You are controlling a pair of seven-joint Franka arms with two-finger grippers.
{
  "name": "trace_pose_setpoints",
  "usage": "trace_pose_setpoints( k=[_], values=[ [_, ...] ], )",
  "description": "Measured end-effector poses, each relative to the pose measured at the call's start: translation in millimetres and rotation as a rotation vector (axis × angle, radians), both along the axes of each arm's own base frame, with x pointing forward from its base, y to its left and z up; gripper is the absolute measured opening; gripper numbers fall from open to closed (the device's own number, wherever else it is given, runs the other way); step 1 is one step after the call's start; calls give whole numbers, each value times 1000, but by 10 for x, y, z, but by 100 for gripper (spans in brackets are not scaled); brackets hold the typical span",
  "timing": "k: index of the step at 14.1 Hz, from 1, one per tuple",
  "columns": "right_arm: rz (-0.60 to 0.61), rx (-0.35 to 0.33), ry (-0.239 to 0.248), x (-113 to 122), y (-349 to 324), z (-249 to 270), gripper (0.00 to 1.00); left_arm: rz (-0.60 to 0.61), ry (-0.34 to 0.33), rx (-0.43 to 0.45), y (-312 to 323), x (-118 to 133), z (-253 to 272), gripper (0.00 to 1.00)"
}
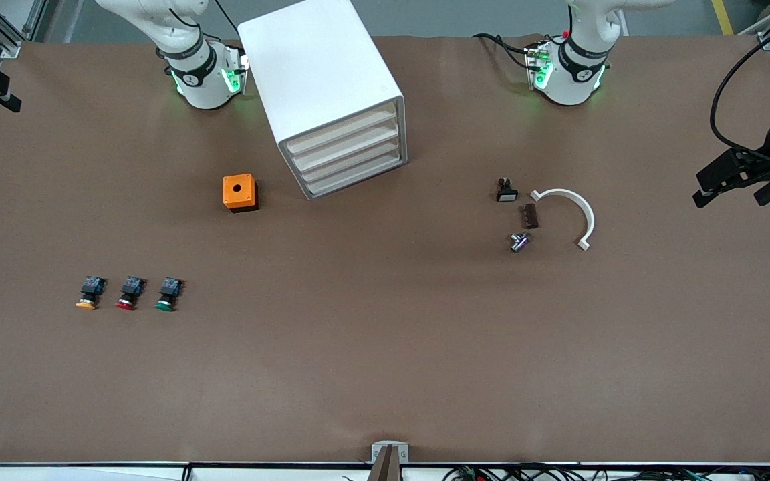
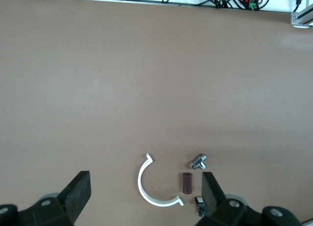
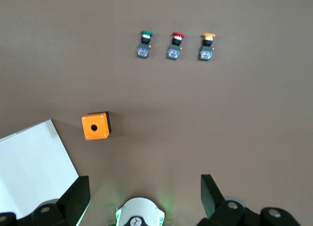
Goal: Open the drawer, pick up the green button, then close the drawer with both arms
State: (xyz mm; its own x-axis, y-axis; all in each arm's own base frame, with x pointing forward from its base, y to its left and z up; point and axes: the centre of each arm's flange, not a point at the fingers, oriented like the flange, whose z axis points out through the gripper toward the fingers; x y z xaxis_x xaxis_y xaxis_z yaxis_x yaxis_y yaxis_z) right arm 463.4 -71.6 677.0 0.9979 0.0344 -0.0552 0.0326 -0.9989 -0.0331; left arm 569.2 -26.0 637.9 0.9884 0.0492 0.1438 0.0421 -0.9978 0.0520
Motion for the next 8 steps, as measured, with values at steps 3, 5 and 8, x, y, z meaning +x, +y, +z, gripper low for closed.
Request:
trace_pose_setpoints(
  k=[3,5,8],
  values=[
    [-10,3,-40,-3,47,79,100,-3,28,1,5,-26,-28,100],
    [-43,4,-48,-30,69,119,100,-26,49,5,3,-48,-52,100],
    [-53,3,-53,-46,94,144,100,-47,60,16,12,-58,-65,100]
  ],
)
